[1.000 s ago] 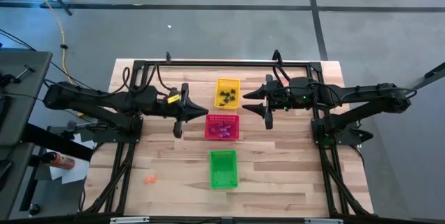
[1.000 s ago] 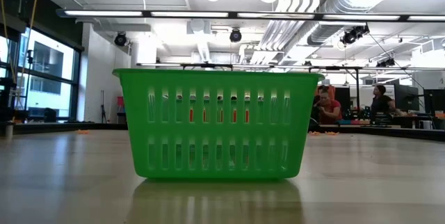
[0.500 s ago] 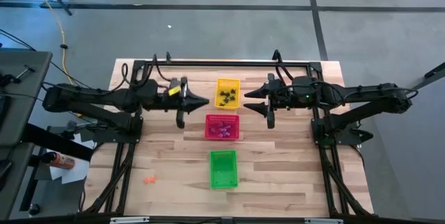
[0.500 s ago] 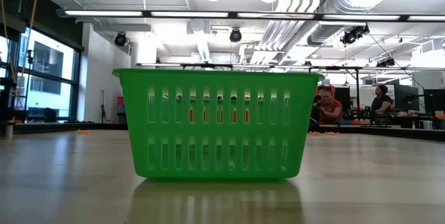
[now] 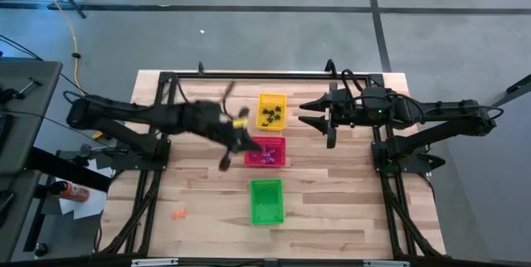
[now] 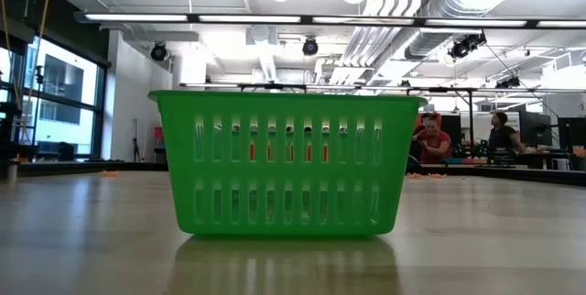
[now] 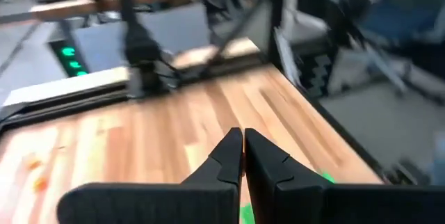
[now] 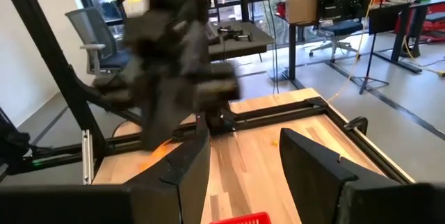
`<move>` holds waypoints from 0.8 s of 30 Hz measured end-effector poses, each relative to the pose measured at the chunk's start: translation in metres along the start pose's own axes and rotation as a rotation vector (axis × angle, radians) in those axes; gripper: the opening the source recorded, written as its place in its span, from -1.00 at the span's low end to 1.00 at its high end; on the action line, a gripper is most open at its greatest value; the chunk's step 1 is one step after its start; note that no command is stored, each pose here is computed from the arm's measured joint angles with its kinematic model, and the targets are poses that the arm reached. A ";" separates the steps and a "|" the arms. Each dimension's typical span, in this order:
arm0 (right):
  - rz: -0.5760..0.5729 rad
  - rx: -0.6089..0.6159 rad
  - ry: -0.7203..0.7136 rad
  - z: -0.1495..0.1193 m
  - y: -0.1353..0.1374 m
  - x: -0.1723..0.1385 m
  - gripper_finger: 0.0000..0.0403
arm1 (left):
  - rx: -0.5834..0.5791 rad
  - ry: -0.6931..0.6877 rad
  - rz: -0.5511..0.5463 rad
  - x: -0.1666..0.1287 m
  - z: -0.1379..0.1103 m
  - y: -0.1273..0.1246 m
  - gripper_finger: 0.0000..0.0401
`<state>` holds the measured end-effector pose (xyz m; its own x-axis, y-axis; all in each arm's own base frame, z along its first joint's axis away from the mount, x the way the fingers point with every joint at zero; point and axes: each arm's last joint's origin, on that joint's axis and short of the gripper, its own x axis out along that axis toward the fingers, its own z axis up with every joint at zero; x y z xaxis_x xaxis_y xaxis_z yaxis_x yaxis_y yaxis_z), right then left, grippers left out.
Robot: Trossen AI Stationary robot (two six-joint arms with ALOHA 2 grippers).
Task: Sort Halloween decoration
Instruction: Put the orange spider toy into the green bin
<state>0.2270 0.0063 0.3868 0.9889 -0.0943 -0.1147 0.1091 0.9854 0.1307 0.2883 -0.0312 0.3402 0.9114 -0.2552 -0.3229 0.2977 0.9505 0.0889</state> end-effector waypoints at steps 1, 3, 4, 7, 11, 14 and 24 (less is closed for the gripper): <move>0.000 0.000 0.001 0.000 0.000 0.000 -0.16 | 0.028 0.018 -0.018 0.007 -0.002 -0.007 -1.00; -0.001 -0.001 0.006 -0.001 0.000 0.000 -0.16 | 0.072 0.058 -0.052 0.020 -0.009 -0.019 -1.00; -0.001 0.000 0.006 -0.001 0.000 0.000 -0.16 | 0.089 0.079 -0.072 0.027 -0.013 -0.024 -1.00; -0.004 0.001 0.025 -0.003 0.000 0.000 -0.16 | 0.112 0.126 -0.121 0.048 -0.025 -0.037 -1.00; -0.008 0.002 0.050 -0.005 -0.001 0.000 -0.16 | 0.113 0.186 -0.217 0.078 -0.046 -0.052 -1.00; -0.012 0.000 0.081 -0.008 -0.001 0.000 -0.16 | 0.090 0.239 -0.286 0.099 -0.065 -0.062 -1.00; -0.027 0.012 0.162 -0.016 -0.002 -0.001 -0.16 | 0.079 0.422 -0.302 0.146 -0.126 -0.079 -0.98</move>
<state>0.2243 0.0062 0.3710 0.9566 -0.0955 -0.2753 0.1373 0.9810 0.1367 0.3618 -0.1214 0.1674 0.5922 -0.4069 -0.6956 0.5653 0.8249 -0.0012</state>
